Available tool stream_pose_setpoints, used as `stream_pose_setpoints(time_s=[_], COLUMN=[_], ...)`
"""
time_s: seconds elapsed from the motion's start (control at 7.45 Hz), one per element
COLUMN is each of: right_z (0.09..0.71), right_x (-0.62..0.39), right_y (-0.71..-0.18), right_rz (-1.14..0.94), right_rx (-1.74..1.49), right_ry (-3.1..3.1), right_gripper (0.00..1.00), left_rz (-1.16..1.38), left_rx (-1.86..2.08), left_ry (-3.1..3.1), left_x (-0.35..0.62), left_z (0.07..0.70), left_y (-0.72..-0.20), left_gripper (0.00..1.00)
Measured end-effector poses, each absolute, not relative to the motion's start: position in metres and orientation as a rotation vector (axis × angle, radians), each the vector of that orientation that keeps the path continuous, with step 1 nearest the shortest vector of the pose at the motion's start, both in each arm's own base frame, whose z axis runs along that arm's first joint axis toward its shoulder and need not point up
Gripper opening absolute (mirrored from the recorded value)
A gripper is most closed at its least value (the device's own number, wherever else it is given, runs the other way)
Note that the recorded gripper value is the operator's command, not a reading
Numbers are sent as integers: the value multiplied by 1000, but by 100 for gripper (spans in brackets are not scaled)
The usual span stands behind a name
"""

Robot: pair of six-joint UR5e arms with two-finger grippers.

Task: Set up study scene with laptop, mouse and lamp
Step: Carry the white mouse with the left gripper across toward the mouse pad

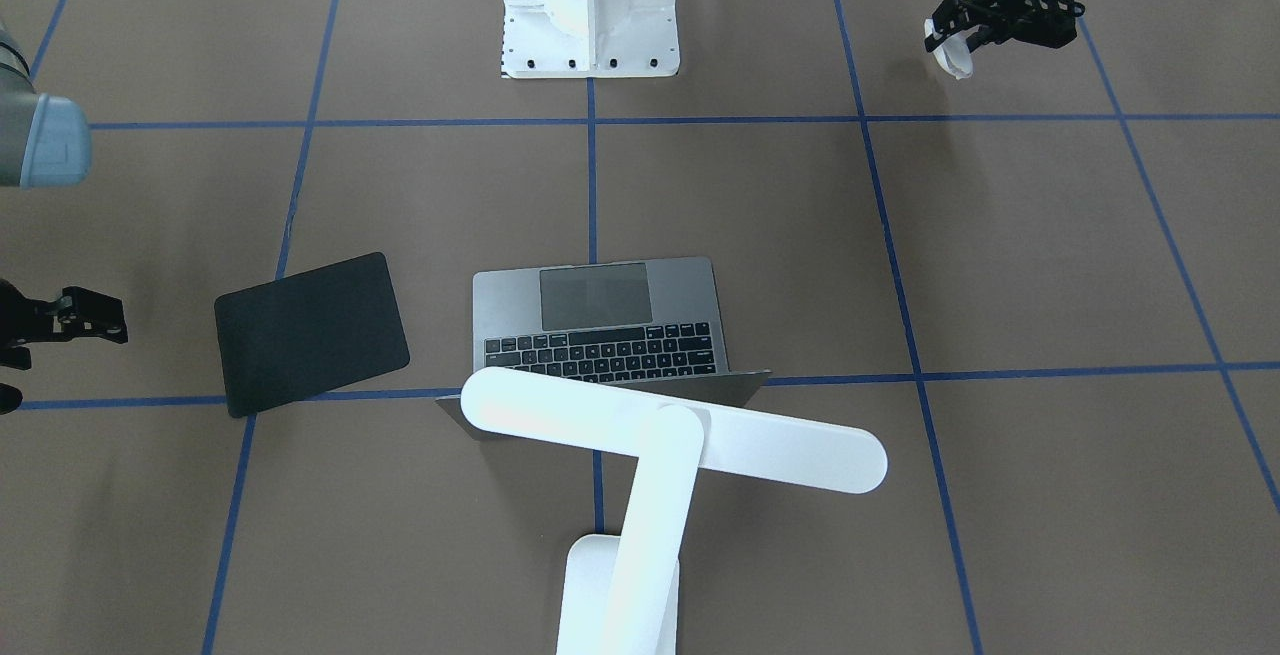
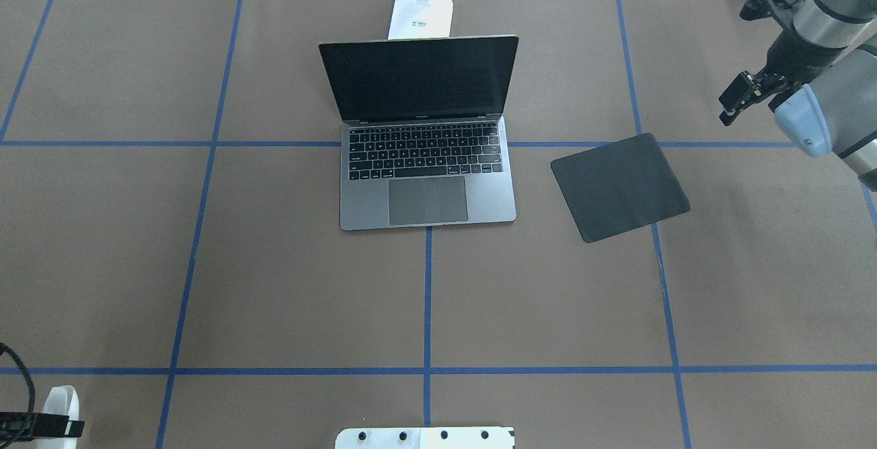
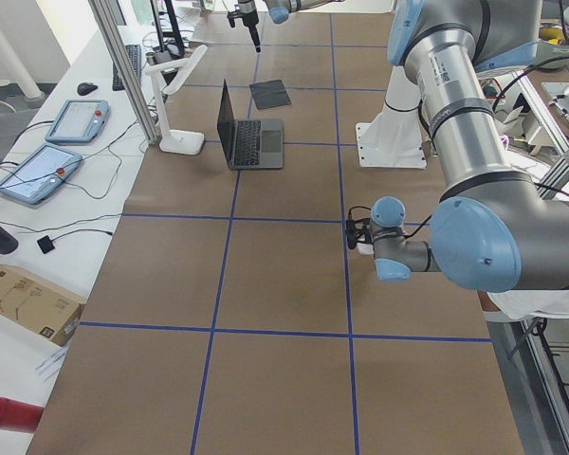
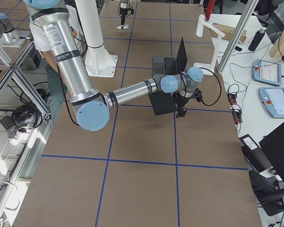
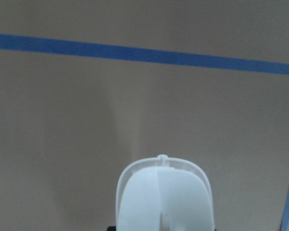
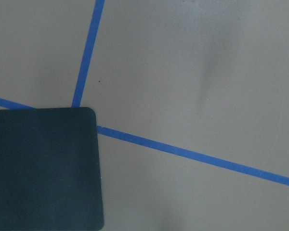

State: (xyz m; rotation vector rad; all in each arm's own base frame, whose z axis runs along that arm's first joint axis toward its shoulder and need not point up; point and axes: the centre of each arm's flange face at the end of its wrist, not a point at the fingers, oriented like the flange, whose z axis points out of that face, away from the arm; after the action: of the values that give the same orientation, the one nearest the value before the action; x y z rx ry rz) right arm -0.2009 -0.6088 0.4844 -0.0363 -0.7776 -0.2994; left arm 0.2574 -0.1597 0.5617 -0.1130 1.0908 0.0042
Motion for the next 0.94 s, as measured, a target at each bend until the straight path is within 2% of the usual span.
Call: stream_pose_setpoints(time_s=[0.4, 0.94], right_z=[488, 487], right_x=[-205, -206], right_y=[-610, -610], right_rz=[-295, -291], right_rx=[-43, -46], right_ry=[-779, -782], right_gripper=[99, 99], left_rz=[47, 120], left_rx=[-32, 14], left_ry=[1057, 974], left_x=[317, 434], left_z=[495, 336], left_y=[-225, -311], left_gripper=[20, 20])
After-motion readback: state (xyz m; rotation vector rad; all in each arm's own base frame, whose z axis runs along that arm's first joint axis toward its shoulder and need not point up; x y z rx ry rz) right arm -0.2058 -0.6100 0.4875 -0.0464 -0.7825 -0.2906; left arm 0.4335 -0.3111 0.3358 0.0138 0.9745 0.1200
